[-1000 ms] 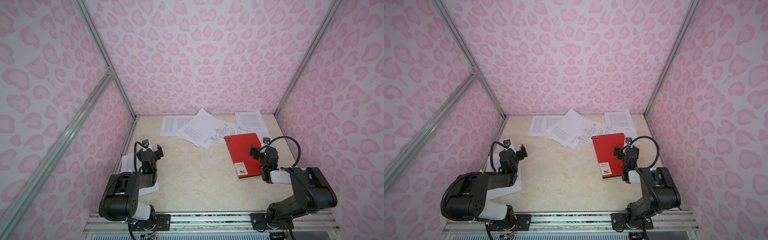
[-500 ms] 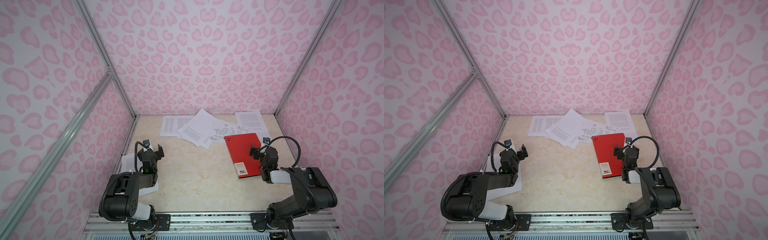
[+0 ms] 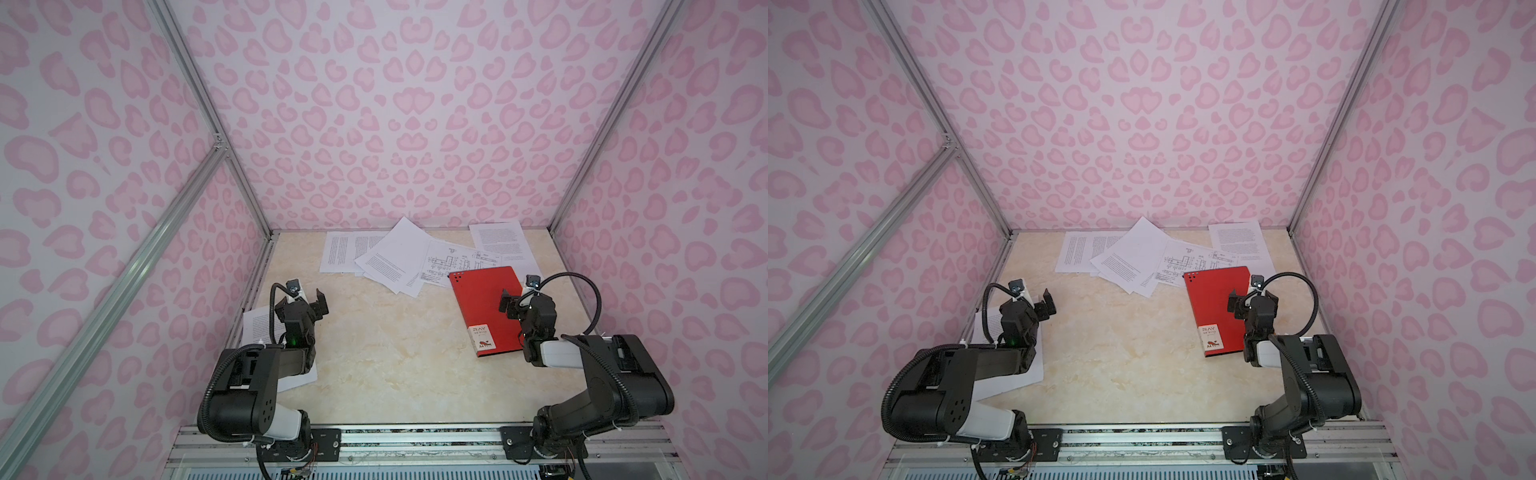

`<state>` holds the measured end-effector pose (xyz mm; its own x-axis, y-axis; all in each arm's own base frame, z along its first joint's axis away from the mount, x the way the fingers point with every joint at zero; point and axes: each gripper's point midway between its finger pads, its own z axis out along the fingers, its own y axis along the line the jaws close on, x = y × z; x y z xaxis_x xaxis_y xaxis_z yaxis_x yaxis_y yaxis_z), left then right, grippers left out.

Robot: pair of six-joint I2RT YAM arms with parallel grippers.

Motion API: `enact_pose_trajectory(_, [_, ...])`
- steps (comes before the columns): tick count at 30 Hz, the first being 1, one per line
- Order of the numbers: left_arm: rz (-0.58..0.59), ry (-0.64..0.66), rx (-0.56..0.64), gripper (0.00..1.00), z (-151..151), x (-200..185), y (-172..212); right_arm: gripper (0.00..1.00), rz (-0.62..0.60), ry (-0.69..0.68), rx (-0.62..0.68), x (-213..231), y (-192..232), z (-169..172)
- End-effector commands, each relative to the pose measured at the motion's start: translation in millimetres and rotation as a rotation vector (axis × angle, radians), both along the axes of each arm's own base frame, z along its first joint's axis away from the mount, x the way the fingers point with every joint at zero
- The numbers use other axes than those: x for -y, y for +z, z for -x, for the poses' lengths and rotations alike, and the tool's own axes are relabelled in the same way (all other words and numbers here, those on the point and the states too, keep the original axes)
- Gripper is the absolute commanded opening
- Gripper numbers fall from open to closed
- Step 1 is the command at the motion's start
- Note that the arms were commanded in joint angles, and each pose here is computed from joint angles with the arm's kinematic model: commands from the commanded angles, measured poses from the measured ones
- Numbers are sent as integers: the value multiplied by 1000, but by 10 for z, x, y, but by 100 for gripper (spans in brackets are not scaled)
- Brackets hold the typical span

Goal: Put the files into the folder

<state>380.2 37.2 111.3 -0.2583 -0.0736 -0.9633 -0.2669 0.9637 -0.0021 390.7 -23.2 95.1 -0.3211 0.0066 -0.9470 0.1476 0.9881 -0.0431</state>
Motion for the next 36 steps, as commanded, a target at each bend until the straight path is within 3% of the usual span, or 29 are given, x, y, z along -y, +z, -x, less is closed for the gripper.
enact_pose_trajectory(1, [-5, 8, 38, 98, -12, -17, 91, 100, 3, -7, 11, 10, 24, -8])
enact_pose_trajectory(9, [3, -4, 40, 98, -11, -18, 96, 100, -5, -21, 13, 32, 23, 1])
enact_pose_trajectory(11, [-38, 52, 21, 98, -1, -31, 209, 100, -4, -32, 23, 60, 59, -10])
enact_pose_trajectory(13, [-98, 116, -23, 98, -38, 5, 485, 100, 33, -130, 71, 154, 251, 87])
enact_pose_trajectory(15, [-5, 181, 4, 98, -65, 36, 759, 100, 42, -244, 55, 252, 451, 179])
enact_pose_trajectory(17, [204, 214, -108, 98, -77, 144, 774, 100, -25, -391, -16, 434, 546, 305])
enact_pose_trajectory(19, [358, 133, -221, 98, -150, 487, 671, 100, -144, -562, -74, 706, 522, 484])
enact_pose_trajectory(21, [606, -46, -305, 98, -237, 981, 490, 100, -265, -560, -131, 788, 420, 519])
enact_pose_trajectory(23, [736, -282, -430, 98, -247, 1609, 343, 100, -352, -547, -165, 812, 294, 529])
enact_pose_trajectory(25, [752, -438, -572, 98, -94, 2221, 171, 100, -456, -468, -233, 730, 154, 490])
enact_pose_trajectory(28, [725, -625, -672, 98, 267, 2948, 75, 96, -556, -357, -325, 532, -25, 405])
enact_pose_trajectory(32, [725, -793, -782, 98, 692, 3629, -85, 94, -657, -309, -420, 412, -281, 356])
enact_pose_trajectory(36, [751, -907, -863, 98, 936, 4130, -262, 93, -701, -291, -461, 366, -430, 298])
